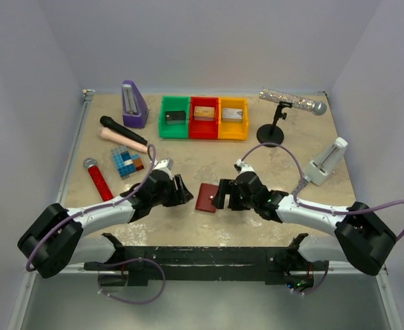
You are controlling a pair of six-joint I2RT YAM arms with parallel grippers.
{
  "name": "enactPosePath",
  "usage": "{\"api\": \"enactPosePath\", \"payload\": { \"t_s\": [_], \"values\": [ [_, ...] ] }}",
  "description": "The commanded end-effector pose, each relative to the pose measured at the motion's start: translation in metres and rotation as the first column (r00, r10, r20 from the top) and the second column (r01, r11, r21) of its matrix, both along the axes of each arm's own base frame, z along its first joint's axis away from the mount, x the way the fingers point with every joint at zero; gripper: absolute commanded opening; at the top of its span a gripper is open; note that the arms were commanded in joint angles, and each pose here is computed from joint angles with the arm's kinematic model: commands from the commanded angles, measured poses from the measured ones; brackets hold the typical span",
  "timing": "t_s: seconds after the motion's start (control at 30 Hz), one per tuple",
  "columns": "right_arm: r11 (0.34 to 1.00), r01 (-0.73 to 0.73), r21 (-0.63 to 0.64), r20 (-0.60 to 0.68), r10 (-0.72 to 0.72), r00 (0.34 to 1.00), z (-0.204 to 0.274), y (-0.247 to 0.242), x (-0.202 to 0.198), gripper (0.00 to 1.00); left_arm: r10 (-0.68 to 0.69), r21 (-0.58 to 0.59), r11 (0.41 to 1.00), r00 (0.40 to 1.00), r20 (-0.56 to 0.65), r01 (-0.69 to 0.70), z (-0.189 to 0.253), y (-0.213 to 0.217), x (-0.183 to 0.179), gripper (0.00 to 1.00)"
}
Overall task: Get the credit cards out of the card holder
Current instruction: Pick up the card holder from the center of the board.
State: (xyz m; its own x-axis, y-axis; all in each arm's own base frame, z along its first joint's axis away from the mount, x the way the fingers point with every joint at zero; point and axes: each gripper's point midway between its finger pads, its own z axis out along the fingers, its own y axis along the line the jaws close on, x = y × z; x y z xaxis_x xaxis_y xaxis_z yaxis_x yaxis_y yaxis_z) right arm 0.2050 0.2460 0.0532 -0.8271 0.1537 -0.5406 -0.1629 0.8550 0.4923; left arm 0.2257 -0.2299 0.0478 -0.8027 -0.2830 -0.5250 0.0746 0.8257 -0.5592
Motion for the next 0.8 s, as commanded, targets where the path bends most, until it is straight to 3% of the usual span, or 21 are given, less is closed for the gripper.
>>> {"api": "enactPosePath", "payload": {
  "t_s": [0.0, 0.1, 0.33, 0.77],
  "values": [
    [0.981, -0.07, 0.183, 0.011, 0.069, 0.998, 0.02, 0.035, 0.0, 0.83, -0.102, -0.178, 0.977, 0.991, 0.084, 0.116, 0.035, -0.034, 0.005, 0.56],
    [0.967, -0.048, 0.25, -0.015, 0.053, 0.998, 0.011, 0.04, -0.003, 0.76, -0.123, -0.19, 0.972, 0.989, 0.083, 0.137, 0.034, -0.037, 0.002, 0.47],
    [0.969, 0.003, 0.248, -0.106, 0.024, 0.994, -0.015, 0.039, -0.01, 0.63, -0.127, -0.189, 0.972, 0.989, 0.072, 0.139, 0.024, -0.037, 0.0, 0.28],
    [0.961, 0.036, 0.273, -0.125, -0.002, 0.992, -0.022, 0.037, -0.012, 0.5, -0.136, -0.139, 0.981, 0.991, 0.005, 0.136, -0.005, -0.036, -0.004, 0.18]
  ]
}}
